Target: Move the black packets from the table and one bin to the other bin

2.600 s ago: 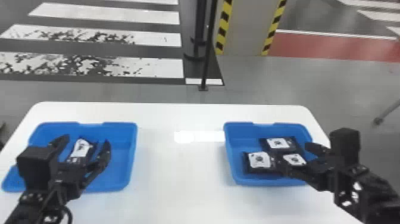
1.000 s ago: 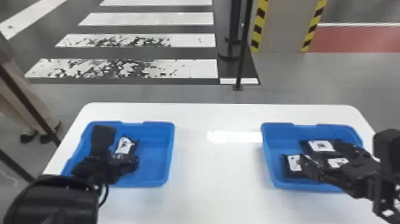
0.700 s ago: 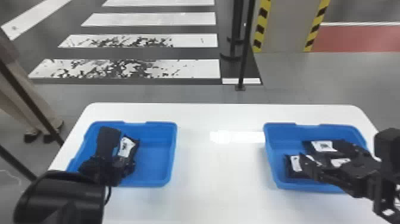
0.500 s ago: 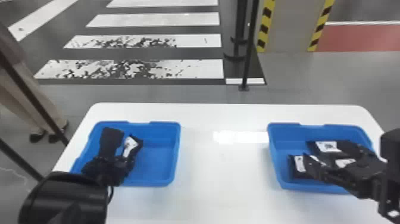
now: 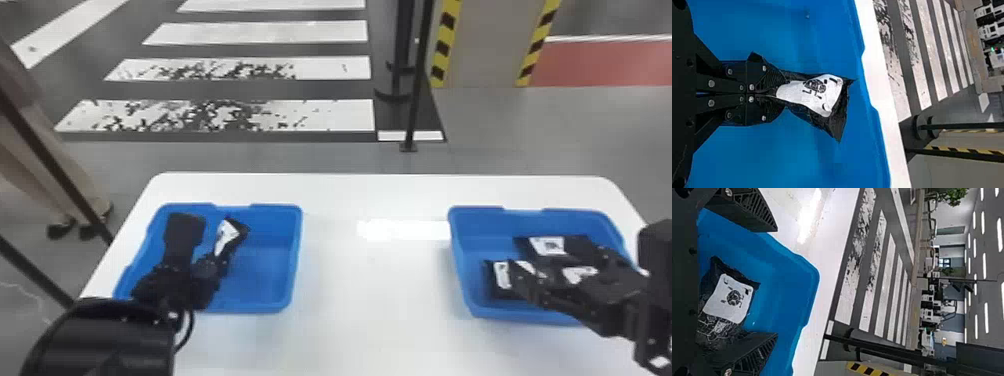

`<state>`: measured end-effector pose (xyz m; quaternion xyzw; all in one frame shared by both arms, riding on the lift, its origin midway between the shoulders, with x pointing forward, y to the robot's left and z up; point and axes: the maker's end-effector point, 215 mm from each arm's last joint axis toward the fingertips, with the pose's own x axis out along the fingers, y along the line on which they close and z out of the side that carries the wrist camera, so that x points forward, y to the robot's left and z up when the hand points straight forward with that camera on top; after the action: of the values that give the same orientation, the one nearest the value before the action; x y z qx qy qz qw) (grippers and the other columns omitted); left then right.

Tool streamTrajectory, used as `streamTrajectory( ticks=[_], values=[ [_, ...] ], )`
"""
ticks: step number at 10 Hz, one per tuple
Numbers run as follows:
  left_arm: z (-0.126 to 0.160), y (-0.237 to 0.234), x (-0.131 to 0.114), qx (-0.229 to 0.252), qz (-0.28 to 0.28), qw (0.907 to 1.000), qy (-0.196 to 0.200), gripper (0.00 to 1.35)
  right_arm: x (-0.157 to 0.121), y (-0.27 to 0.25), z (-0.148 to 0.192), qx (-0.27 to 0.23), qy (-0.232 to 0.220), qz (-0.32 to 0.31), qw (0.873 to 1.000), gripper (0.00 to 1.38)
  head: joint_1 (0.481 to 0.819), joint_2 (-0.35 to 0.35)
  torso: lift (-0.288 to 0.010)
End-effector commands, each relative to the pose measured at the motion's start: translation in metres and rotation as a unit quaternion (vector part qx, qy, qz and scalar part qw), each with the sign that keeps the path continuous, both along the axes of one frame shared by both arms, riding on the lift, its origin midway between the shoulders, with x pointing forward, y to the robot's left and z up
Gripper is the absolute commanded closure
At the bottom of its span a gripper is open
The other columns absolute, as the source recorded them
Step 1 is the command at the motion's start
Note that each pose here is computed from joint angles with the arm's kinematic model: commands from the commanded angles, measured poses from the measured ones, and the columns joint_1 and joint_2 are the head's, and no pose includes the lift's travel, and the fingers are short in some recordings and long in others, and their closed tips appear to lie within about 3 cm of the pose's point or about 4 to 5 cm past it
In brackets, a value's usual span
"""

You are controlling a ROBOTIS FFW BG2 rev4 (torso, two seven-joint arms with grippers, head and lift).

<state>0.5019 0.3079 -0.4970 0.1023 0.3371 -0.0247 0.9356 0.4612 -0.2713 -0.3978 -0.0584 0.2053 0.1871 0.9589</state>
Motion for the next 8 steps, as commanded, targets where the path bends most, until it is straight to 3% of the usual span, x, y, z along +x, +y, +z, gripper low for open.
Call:
streamTrajectory(
  ticks=[1, 3, 4, 5, 6, 8],
  values=[
    [0.034, -0.004, -0.004, -0.009, 0.004, 0.9995, -0.031, 1.21, 0.000, 0.000, 0.000, 0.000, 0.000, 0.000, 1.000, 0.07, 0.695, 0.046, -0.110],
    [0.098, -0.027, 0.009, -0.042, -0.023, 0.9891, -0.139, 1.21, 0.000, 0.002, 0.009, 0.005, -0.010, 0.002, 1.000, 0.07, 0.695, 0.035, -0.110],
    [0.133, -0.042, 0.011, -0.074, -0.035, 0.9763, -0.200, 1.21, 0.000, 0.003, 0.015, 0.008, -0.019, 0.003, 1.000, 0.07, 0.695, 0.022, -0.110],
    [0.160, -0.066, 0.005, -0.116, -0.051, 0.9640, -0.234, 1.21, -0.001, 0.005, 0.024, 0.011, -0.028, 0.005, 1.000, 0.07, 0.695, 0.014, -0.110],
    [0.185, -0.101, -0.004, -0.159, -0.078, 0.9517, -0.251, 1.21, -0.001, 0.008, 0.038, 0.018, -0.041, 0.007, 0.999, 0.07, 0.695, -0.005, -0.110],
    [0.214, -0.180, -0.023, -0.274, -0.143, 0.9150, -0.259, 1.21, -0.001, 0.012, 0.065, 0.030, -0.065, 0.012, 0.997, 0.07, 0.695, -0.076, -0.110]
  ],
)
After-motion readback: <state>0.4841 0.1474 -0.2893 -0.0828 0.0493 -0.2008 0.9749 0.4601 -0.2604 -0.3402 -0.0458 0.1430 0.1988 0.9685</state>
